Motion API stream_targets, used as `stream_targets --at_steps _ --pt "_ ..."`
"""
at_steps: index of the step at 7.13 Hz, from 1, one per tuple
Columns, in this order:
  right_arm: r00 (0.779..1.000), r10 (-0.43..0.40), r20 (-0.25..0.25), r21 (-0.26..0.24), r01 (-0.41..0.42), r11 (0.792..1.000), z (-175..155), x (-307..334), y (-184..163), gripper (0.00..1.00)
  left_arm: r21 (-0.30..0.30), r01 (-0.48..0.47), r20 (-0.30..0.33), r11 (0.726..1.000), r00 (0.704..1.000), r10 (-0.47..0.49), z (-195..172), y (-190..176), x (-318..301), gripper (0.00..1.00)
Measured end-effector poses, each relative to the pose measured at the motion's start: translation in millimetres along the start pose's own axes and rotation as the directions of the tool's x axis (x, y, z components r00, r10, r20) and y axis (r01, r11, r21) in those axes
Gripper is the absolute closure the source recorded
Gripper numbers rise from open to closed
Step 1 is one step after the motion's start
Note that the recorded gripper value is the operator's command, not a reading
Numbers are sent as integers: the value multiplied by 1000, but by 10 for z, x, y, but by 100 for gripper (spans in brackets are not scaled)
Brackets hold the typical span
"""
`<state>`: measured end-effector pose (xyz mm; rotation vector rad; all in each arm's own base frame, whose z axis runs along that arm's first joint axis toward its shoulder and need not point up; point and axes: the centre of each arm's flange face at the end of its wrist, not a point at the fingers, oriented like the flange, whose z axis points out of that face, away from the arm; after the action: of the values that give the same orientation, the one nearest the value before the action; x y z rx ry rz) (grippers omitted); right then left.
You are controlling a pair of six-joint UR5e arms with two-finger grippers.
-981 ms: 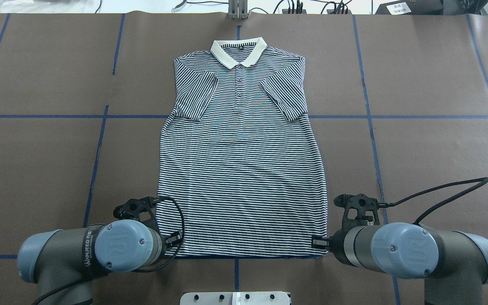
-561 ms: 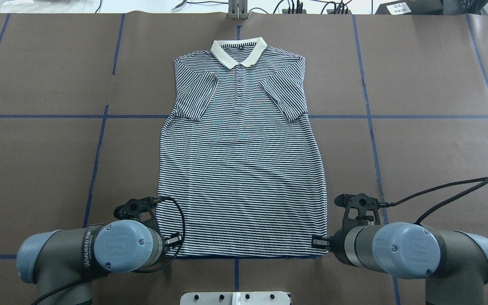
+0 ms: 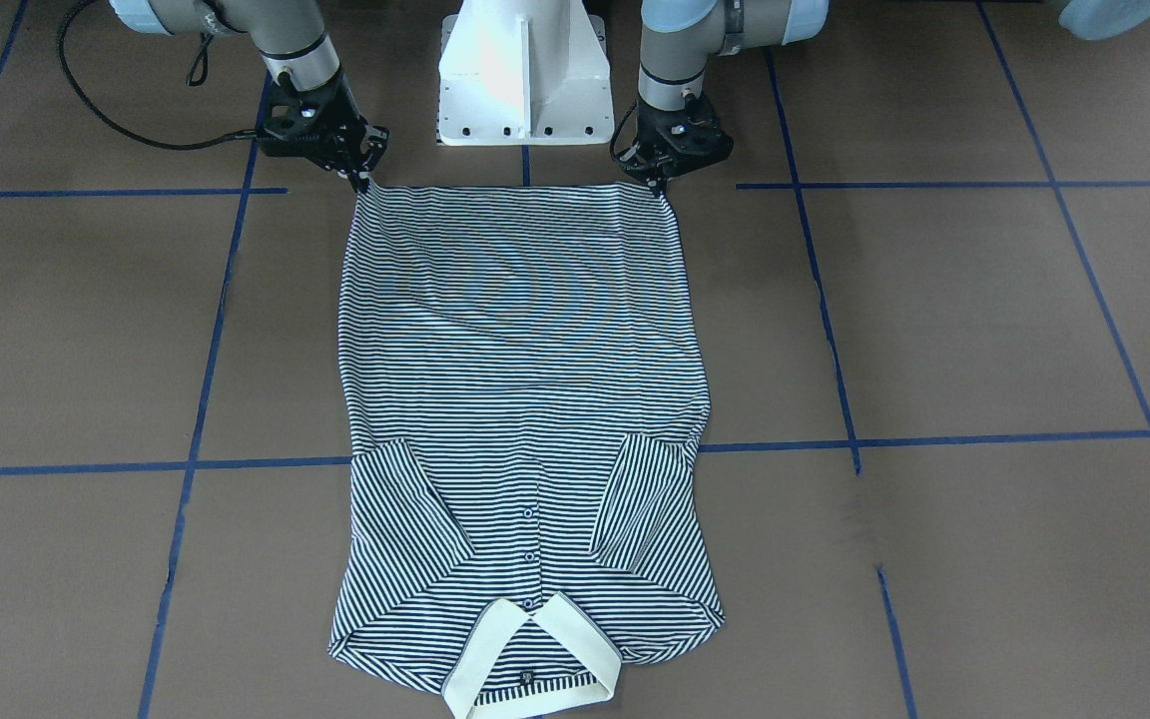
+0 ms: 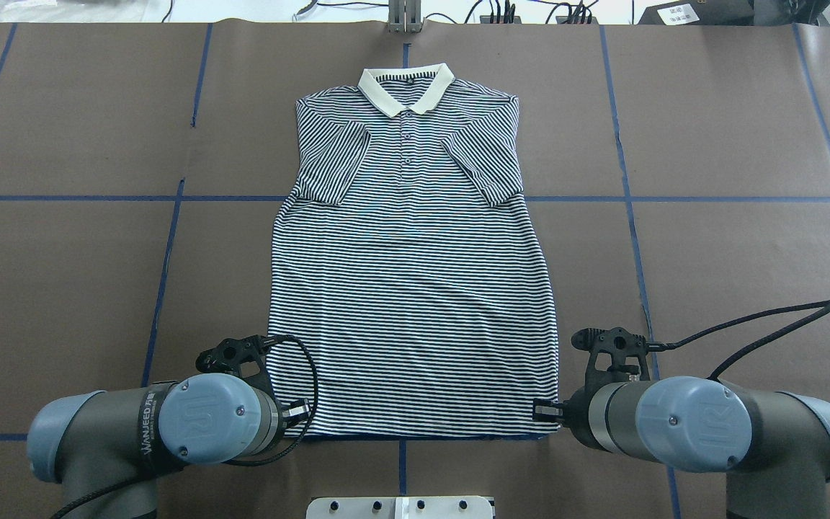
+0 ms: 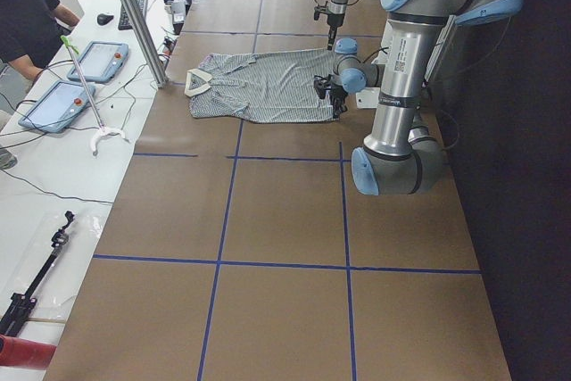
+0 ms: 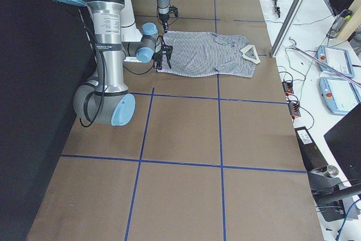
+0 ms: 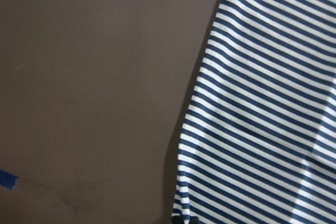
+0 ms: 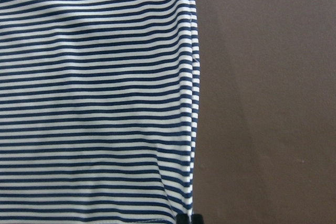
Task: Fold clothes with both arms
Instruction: 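Grasp the hem corners nearest the robot with both grippers, then lift the hem with both grippers and fold it toward the collar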
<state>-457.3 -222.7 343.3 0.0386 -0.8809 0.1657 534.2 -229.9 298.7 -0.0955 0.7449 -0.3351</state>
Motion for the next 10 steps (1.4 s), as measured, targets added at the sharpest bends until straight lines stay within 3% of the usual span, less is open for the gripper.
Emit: stream_targets --at_steps 4,8,10 --pt "999 4 31 -60 -2 998 -313 89 34 100 -6 -45 -54 999 998 45 -471 7 -190 100" --pt "997 -20 78 -231 38 972 -893 270 352 100 -133 -118 -80 984 991 108 -1203 880 -444 100" --pt "996 -18 92 -269 43 962 -983 269 356 100 -156 -140 -91 978 988 127 -1443 972 -523 100"
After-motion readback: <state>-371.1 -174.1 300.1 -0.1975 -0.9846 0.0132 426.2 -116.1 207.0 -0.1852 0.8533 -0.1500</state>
